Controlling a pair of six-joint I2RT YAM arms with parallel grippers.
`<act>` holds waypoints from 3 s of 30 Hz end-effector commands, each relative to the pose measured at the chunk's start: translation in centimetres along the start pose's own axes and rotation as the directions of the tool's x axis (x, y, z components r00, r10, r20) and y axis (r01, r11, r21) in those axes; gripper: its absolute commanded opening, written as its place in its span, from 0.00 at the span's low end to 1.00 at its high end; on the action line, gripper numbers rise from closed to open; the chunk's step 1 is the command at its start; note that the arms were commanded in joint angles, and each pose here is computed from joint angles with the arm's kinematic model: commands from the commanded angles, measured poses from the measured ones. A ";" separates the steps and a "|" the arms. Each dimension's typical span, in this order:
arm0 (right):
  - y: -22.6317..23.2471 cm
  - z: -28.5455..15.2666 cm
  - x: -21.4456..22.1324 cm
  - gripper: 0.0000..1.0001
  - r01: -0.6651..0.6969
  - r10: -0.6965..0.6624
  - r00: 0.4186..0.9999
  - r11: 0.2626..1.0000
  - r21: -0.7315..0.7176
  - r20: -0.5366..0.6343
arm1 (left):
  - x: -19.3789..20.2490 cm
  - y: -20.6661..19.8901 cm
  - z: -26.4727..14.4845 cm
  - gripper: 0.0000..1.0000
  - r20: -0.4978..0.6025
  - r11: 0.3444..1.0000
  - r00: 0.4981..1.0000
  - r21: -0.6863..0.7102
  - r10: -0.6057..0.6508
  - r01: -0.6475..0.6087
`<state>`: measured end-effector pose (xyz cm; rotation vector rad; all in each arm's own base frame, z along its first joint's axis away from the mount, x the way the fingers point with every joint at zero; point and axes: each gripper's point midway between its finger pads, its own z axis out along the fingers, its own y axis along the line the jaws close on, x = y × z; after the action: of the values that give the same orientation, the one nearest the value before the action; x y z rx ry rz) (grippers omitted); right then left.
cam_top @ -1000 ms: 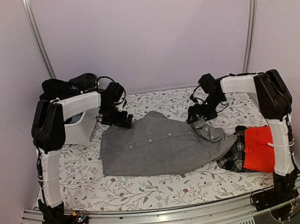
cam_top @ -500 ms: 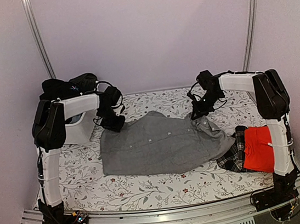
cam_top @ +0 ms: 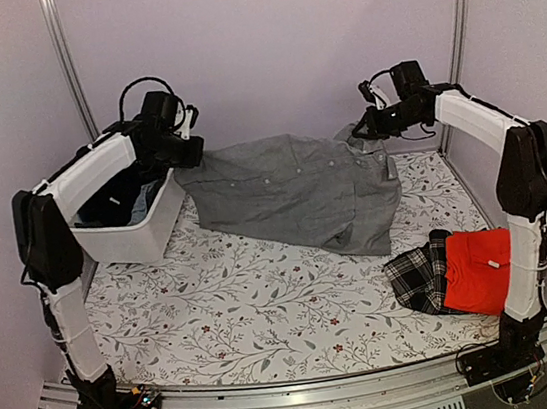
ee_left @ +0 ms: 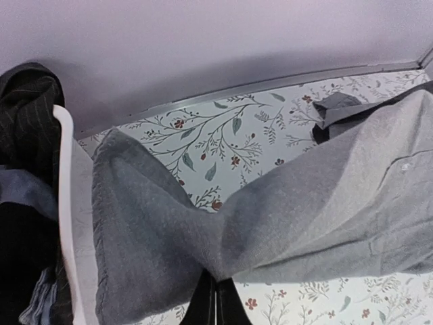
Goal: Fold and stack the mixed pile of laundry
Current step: Flatten out the crumpled shirt at the center of the board.
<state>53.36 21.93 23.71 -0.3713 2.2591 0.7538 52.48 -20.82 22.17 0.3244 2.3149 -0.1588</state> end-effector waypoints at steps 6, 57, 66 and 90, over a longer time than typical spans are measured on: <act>12.8 -6.5 18.3 0.14 0.033 -0.080 0.977 0.973 -0.229 -0.198 | 12.3 -7.0 -12.0 0.13 0.036 0.936 0.984 0.303 0.176 -0.179; 4.8 -3.8 13.1 0.00 -0.193 0.146 0.943 0.972 -0.134 -0.298 | 25.7 -0.6 -5.6 0.84 -0.491 0.988 0.870 0.110 -0.043 0.111; 5.2 -4.6 16.2 0.00 -0.223 0.158 0.921 0.963 -0.149 -0.357 | 23.3 -0.7 -4.3 0.70 -0.407 0.980 0.904 0.193 0.132 -0.056; 5.1 -4.4 22.3 0.00 -0.334 0.243 0.857 0.933 -0.131 -0.454 | 27.4 -1.5 0.0 0.47 -0.548 0.950 0.800 0.301 0.244 -0.084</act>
<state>34.15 21.86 12.24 -0.3221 2.7113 1.1181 34.84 -17.50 3.15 0.7854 2.8369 -0.3493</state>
